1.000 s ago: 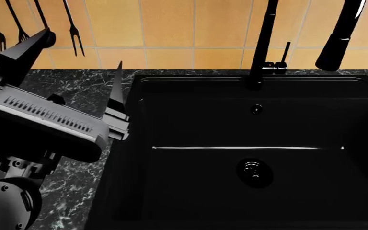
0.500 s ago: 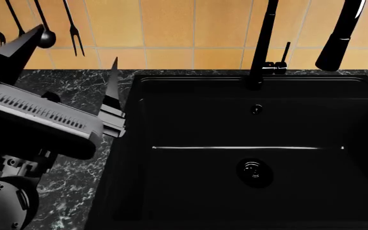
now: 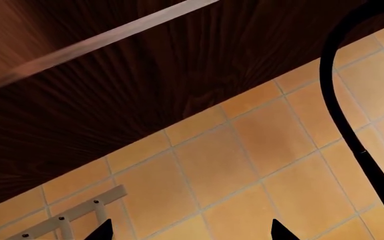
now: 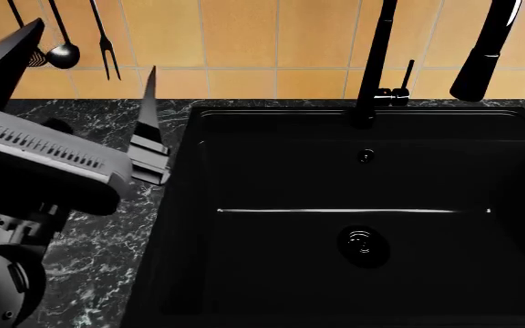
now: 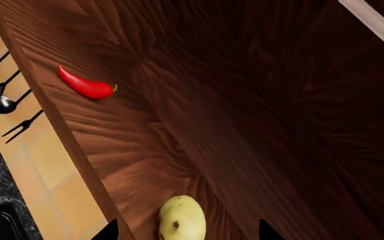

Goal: Pick the chili pepper, potato from the counter and place them in the cabinet. Then close the cabinet.

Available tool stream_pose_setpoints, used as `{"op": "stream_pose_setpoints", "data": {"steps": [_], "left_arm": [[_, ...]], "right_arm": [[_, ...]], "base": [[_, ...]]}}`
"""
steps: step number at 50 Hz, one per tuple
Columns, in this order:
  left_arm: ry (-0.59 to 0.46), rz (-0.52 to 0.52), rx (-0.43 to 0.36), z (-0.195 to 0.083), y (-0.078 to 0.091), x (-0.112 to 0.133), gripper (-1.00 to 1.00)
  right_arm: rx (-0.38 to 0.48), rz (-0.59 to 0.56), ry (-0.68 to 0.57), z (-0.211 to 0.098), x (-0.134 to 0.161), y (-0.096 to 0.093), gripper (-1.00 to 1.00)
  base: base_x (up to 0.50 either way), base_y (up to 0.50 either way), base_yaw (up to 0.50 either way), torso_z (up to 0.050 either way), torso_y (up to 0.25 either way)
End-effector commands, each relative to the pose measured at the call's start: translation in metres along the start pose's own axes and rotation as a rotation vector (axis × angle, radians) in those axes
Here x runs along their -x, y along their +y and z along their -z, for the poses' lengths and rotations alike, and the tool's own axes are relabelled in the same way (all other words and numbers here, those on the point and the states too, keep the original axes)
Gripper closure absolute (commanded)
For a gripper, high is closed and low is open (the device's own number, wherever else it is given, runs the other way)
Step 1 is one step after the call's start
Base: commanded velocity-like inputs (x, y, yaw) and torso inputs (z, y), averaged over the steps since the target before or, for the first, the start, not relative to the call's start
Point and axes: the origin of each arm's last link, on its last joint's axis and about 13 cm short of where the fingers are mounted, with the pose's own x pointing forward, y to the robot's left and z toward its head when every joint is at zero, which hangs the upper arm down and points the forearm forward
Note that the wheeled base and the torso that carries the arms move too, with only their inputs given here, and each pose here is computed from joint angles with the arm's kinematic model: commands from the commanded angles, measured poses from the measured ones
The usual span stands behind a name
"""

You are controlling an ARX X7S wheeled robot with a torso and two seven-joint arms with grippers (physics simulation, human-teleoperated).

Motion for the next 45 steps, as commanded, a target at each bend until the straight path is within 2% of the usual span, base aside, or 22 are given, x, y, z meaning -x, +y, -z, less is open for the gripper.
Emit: {"op": "stream_pose_setpoints", "data": {"steps": [1,9,22,45], "left_arm": [[-0.005,-0.011,0.001,-0.002,0.002,-0.001,-1.00],[-0.004,-0.013,0.000,-0.001,0.003,0.000,-1.00],[-0.003,-0.013,0.000,0.000,0.002,0.000,-1.00],[-0.001,-0.024,0.000,0.000,0.004,0.000,-1.00]], "right_arm": [[0.111,-0.097,-0.010,0.006,0.011,0.020,-1.00],[0.148,-0.138,-0.026,0.014,0.016,0.030,-1.00],[0.263,-0.256,-0.044,0.024,0.019,0.053,-1.00],[0.339,-0.465,-0.020,0.056,0.014,0.085,-1.00]], "base": [[0.00,0.00,0.00,0.000,0.000],[0.00,0.00,0.00,0.000,0.000],[0.00,0.00,0.00,0.000,0.000],[0.00,0.00,0.00,0.000,0.000]]}}
